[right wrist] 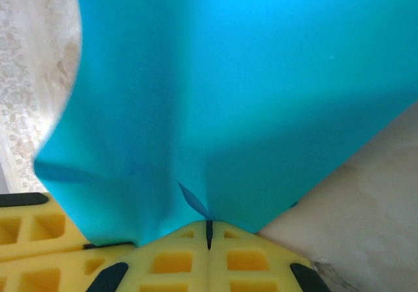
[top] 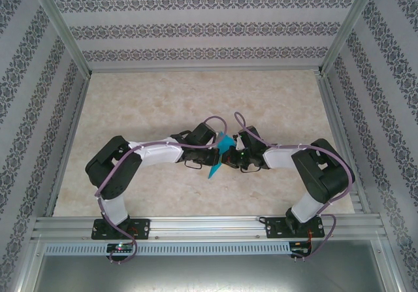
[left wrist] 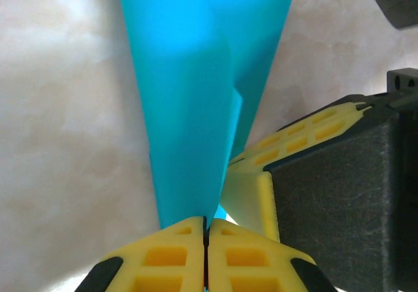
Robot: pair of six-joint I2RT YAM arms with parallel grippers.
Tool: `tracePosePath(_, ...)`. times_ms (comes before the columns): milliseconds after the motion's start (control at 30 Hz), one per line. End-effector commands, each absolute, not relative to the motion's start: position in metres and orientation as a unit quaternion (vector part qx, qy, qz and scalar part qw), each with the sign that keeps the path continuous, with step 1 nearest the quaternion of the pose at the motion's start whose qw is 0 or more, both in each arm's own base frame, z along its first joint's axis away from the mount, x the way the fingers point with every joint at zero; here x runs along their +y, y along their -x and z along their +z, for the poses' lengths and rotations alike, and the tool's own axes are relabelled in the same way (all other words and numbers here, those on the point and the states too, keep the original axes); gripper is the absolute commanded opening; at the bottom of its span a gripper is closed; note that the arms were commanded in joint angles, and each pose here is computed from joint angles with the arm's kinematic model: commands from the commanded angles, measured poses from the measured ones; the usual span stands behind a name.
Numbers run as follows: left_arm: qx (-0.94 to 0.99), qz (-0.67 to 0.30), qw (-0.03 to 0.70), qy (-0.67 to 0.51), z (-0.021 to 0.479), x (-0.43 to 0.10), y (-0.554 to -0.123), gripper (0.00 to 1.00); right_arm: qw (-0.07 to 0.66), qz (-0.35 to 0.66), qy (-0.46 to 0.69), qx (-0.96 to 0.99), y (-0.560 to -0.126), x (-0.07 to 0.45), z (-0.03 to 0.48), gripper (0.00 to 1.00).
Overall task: Fold a paper plane with a square sheet of paper (pick it up from the middle)
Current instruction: Fold the wing for the fifth time at the center of the table.
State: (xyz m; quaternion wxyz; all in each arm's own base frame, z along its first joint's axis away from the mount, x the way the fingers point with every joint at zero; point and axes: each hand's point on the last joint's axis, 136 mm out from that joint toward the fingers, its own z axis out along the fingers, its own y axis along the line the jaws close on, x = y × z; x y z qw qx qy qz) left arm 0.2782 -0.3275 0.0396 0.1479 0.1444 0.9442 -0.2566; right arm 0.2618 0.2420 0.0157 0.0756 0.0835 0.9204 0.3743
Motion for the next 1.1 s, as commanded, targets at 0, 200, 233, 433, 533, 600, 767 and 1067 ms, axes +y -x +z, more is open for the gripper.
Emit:
tracePosePath(0, 0.94, -0.263, 0.146, -0.164, 0.037, -0.339, -0.276, 0.09, 0.06, 0.358, -0.103, 0.926, -0.257, 0.235, 0.001, 0.0)
tracePosePath(200, 0.942, -0.253, 0.136, -0.173, 0.028, -0.338, -0.273, 0.1, 0.059, 0.371, -0.107, 0.92, -0.257, 0.235, 0.002, 0.0)
tracePosePath(233, 0.942, -0.253, 0.135, -0.174, 0.028, -0.338, -0.273, 0.09, 0.059, 0.372, -0.109, 0.92, -0.257, 0.235, 0.002, 0.0)
tracePosePath(433, 0.943, -0.247, 0.135, -0.175, 0.023, -0.335, -0.273, 0.1, 0.058, 0.387, -0.116, 0.913, -0.257, 0.235, 0.002, 0.0)
tracePosePath(533, 0.94, -0.261, 0.135, -0.173, 0.025, -0.339, -0.272, 0.11, 0.057, 0.39, -0.122, 0.911, -0.257, 0.233, 0.002, 0.0)
tracePosePath(600, 0.937, -0.273, 0.137, -0.172, 0.029, -0.342, -0.272, 0.11, 0.058, 0.396, -0.125, 0.908, -0.258, 0.233, 0.002, 0.0)
tracePosePath(767, 0.932, -0.296, 0.142, -0.156, 0.034, -0.344, -0.275, 0.11, 0.055, 0.409, -0.137, 0.9, -0.259, 0.233, 0.004, 0.0)
tracePosePath(1067, 0.93, -0.308, 0.131, -0.15, 0.03, -0.343, -0.274, 0.11, 0.041, 0.412, -0.159, 0.896, -0.257, 0.231, -0.002, 0.0)
